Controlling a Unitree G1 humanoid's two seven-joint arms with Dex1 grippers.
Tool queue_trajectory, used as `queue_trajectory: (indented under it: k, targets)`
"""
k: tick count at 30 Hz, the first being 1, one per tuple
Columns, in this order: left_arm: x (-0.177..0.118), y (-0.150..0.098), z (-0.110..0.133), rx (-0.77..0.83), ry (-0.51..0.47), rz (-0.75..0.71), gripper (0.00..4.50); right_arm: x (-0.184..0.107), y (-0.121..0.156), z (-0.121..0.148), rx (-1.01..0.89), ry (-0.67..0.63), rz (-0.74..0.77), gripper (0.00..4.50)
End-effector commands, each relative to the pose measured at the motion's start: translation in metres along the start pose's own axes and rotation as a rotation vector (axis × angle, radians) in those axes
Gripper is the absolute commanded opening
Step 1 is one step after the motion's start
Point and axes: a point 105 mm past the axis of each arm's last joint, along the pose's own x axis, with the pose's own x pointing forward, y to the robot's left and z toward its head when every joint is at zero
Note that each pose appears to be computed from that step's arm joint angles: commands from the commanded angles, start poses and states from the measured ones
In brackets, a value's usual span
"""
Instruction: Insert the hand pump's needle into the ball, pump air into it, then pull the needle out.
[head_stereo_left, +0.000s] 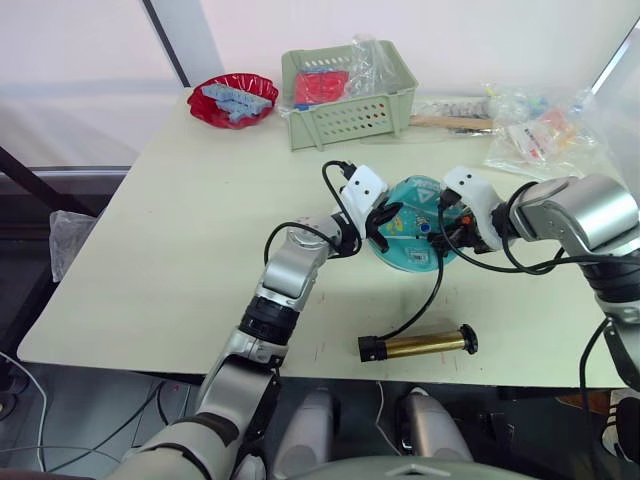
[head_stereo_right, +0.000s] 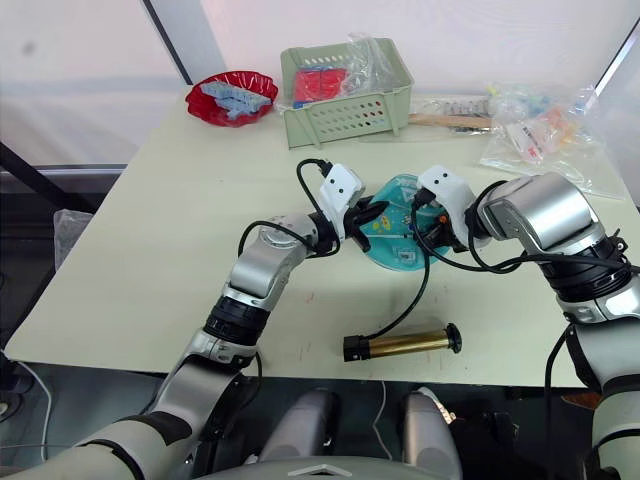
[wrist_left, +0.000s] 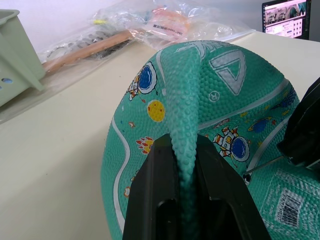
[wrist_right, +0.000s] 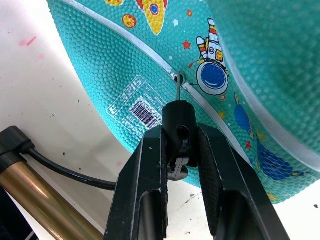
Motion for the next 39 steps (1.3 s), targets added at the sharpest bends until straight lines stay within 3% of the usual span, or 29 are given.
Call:
queue_trajectory:
  k: [1,32,39]
  targets:
    - [0.004,-0.011,-0.017,-0.029,0.058,-0.032,0.01,-0.003,-0.003,-0.002,-0.018,0.003,-0.023,0.32]
    - [0.005,-0.017,-0.017,-0.031,0.055,-0.053,0.01,0.006,-0.005,-0.006,0.0,0.039,-0.046,0.32]
    - [0.006,-0.025,-0.02,-0.037,0.06,-0.078,0.01,0.008,0.006,0.006,-0.025,0.037,-0.018,0.32]
